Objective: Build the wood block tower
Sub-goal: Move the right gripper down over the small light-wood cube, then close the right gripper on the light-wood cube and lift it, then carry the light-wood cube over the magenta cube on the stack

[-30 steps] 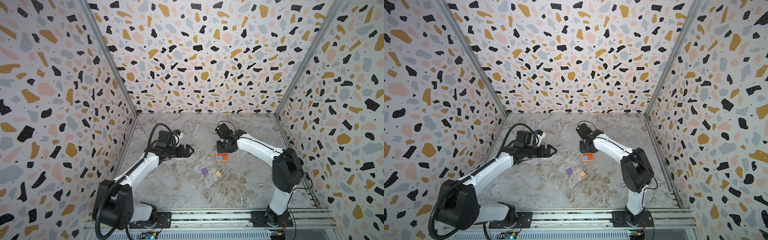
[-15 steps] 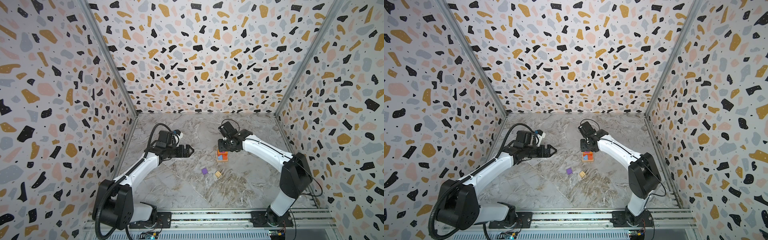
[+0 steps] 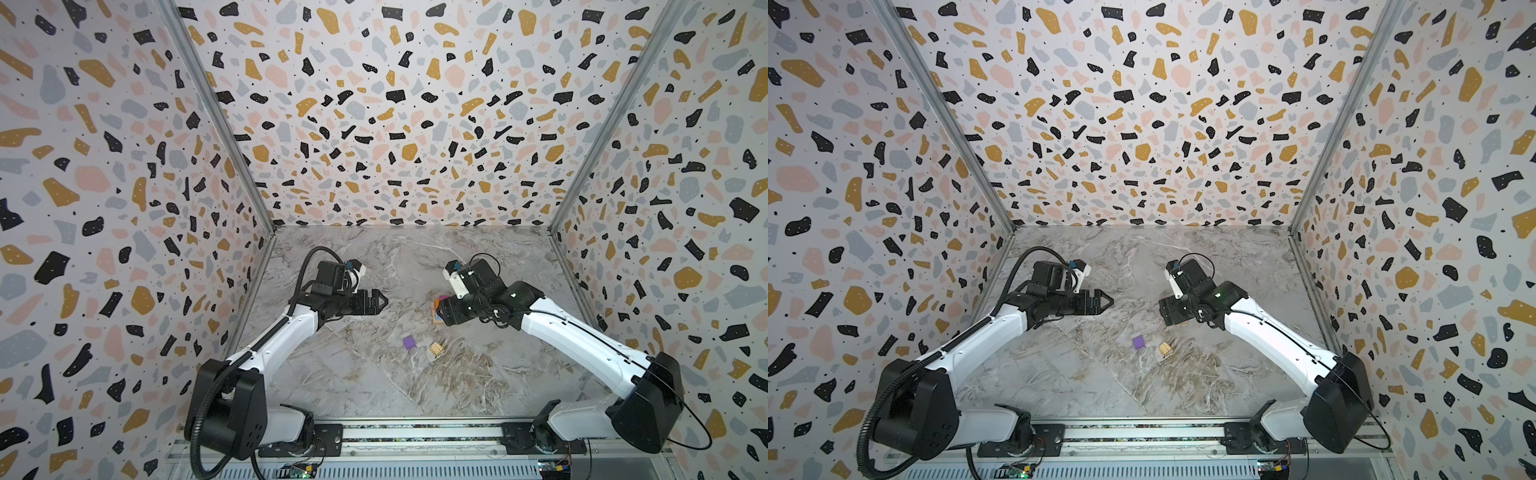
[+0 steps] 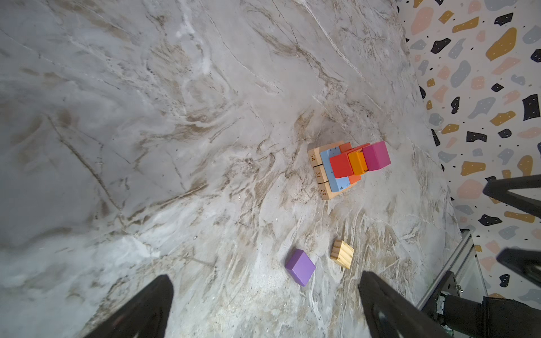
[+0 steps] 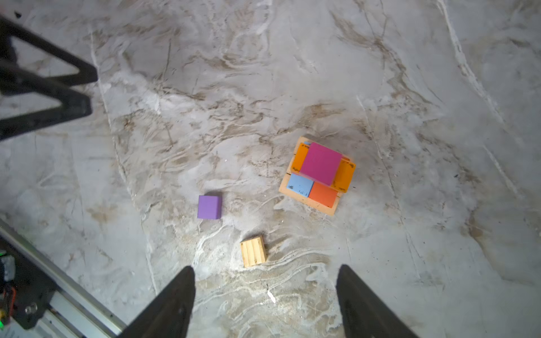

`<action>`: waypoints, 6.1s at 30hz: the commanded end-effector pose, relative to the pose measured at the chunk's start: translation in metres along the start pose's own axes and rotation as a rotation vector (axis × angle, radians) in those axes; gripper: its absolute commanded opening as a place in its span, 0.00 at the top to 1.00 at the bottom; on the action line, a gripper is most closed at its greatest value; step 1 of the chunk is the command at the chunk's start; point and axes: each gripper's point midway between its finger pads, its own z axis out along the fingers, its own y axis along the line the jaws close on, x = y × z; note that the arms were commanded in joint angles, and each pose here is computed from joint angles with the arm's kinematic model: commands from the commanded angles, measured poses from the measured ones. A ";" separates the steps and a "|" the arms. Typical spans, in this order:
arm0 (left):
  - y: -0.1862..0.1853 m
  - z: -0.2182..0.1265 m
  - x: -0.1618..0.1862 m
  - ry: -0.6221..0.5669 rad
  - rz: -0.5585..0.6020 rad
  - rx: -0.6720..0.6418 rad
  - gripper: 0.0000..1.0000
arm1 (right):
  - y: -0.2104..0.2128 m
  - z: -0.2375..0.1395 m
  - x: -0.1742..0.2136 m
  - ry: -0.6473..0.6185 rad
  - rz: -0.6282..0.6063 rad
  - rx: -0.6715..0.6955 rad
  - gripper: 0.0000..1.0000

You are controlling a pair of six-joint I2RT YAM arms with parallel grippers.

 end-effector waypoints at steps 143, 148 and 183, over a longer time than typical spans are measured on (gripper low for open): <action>0.001 0.000 -0.004 -0.013 0.005 0.002 0.00 | -0.053 0.054 -0.030 0.100 0.261 0.247 0.75; -0.001 -0.001 -0.005 -0.017 0.008 0.006 0.00 | -0.055 0.065 -0.030 0.115 0.281 0.260 0.75; -0.008 -0.006 -0.006 -0.030 0.012 0.040 0.00 | -0.067 0.078 -0.032 0.110 0.381 0.334 0.75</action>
